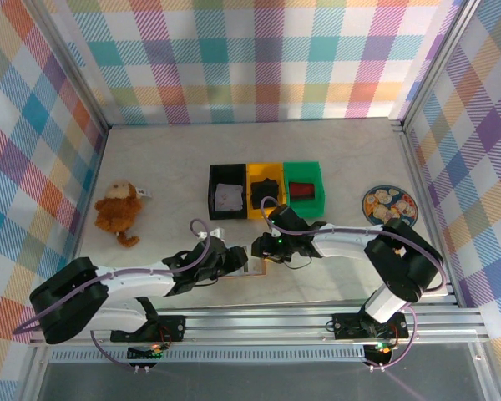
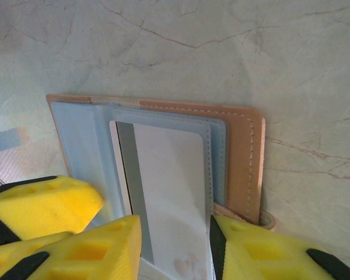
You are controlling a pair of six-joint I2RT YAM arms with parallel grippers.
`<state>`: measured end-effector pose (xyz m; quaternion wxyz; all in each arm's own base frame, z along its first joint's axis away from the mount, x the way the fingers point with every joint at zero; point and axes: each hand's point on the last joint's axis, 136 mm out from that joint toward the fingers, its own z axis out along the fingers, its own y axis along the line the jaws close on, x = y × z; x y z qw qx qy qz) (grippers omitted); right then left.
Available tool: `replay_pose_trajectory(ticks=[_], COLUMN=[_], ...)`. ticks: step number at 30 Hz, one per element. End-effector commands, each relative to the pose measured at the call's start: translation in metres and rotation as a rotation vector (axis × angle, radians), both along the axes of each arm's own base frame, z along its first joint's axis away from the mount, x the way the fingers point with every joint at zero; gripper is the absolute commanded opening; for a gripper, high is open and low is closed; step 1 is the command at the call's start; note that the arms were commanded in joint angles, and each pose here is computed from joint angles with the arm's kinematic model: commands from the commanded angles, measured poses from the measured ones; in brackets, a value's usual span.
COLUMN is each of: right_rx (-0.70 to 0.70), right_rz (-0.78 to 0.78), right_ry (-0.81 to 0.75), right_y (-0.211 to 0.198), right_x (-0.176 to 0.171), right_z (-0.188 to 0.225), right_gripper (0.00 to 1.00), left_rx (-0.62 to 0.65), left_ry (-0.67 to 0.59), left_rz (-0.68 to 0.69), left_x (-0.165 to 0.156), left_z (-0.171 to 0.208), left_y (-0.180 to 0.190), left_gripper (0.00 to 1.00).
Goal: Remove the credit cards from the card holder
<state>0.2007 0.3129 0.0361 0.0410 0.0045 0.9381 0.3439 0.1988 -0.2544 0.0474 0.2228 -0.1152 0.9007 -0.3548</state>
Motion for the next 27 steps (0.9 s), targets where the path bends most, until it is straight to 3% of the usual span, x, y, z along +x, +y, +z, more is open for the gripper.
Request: replay_pose_trajectory(ticks=[1,9,15,27], right_rx=[-0.011,-0.010,-0.007,-0.005], right_rz=[0.001,0.008,0.011,0.006], right_ry=[0.020,0.027,0.045,0.042], right_y=[-0.002,-0.002,-0.001,-0.002], right_x=[-0.005,-0.007,-0.009,-0.009], right_z=[-0.008,-0.010,-0.014,-0.013], right_gripper=[0.38,0.38,0.37,0.37], left_rx=[-0.042,-0.019,-0.004,0.070], left_ry=[-0.014,-0.017,-0.019,-0.013], left_rz=[-0.034,-0.007,-0.023,-0.023], left_x=[0.000,0.000,0.000,0.000], left_z=[0.005,-0.001,0.001,-0.008], left_y=[-0.015,-0.006,-0.008,0.000], left_gripper=[0.43,0.39,0.27,0.30])
